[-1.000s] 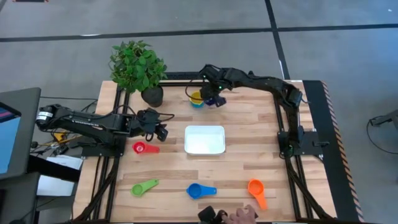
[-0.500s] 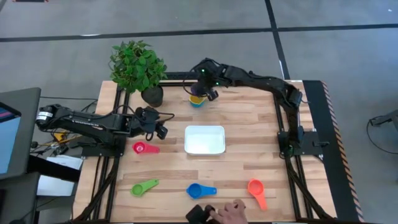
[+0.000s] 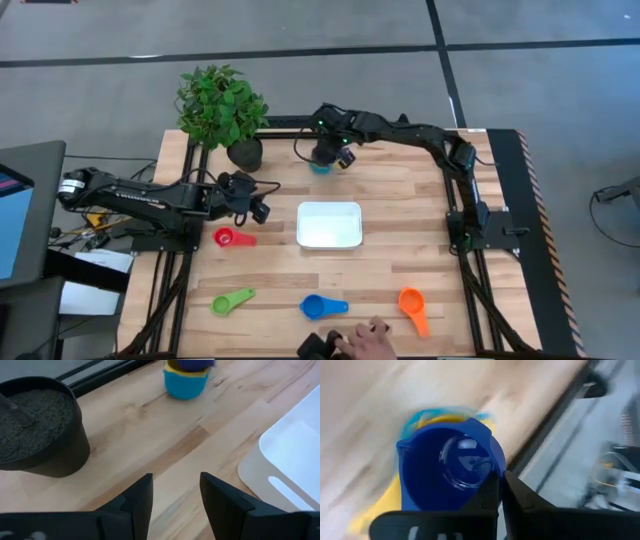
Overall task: Nest measuring cups in basket
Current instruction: Stack the dark blue measuring cup on top of the yellow measuring cup, then stack the orange measuring cup on top of the dark blue measuring cup
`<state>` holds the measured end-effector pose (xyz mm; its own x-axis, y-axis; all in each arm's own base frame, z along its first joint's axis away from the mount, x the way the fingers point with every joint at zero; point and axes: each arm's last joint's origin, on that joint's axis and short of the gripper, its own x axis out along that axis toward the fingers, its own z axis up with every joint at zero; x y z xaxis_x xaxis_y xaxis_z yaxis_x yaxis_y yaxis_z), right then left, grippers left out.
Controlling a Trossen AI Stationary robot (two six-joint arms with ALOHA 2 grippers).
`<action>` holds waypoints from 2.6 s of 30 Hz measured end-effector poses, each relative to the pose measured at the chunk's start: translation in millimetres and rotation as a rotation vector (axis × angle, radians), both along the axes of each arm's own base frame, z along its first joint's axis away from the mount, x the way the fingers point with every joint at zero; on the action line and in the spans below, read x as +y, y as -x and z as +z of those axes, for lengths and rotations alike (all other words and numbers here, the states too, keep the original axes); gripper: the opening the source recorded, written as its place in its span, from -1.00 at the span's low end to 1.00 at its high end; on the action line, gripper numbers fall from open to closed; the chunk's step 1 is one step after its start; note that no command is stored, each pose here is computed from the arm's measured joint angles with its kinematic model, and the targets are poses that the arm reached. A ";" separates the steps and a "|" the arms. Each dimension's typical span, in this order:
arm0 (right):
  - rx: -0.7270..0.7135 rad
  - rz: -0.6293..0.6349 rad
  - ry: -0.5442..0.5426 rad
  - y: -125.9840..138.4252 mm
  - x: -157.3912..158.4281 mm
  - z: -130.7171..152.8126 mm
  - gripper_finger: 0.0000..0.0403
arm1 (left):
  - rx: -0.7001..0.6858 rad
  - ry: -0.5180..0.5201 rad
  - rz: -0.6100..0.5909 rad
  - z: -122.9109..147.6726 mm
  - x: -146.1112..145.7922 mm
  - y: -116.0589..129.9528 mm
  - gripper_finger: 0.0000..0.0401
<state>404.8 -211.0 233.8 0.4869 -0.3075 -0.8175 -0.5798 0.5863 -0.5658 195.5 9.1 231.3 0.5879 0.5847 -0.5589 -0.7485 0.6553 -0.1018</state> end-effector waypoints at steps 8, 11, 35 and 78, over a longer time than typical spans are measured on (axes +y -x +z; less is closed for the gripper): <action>-0.025 -0.053 -0.038 -2.5 5.3 2.6 -0.85 | 0.008 0.006 0.000 -0.7 -0.1 0.6 -0.25; -0.050 -0.134 -0.088 -2.1 4.3 9.2 -0.88 | 0.017 0.006 0.000 -1.3 -0.1 1.2 -0.25; -0.185 -1.105 -0.849 17.9 -43.6 0.0 -0.96 | 0.058 0.038 -0.019 -4.7 -0.8 4.0 -0.25; -0.328 -1.189 -0.943 41.6 124.1 86.8 -0.31 | 0.058 0.479 -0.140 0.0 -9.2 69.2 -0.25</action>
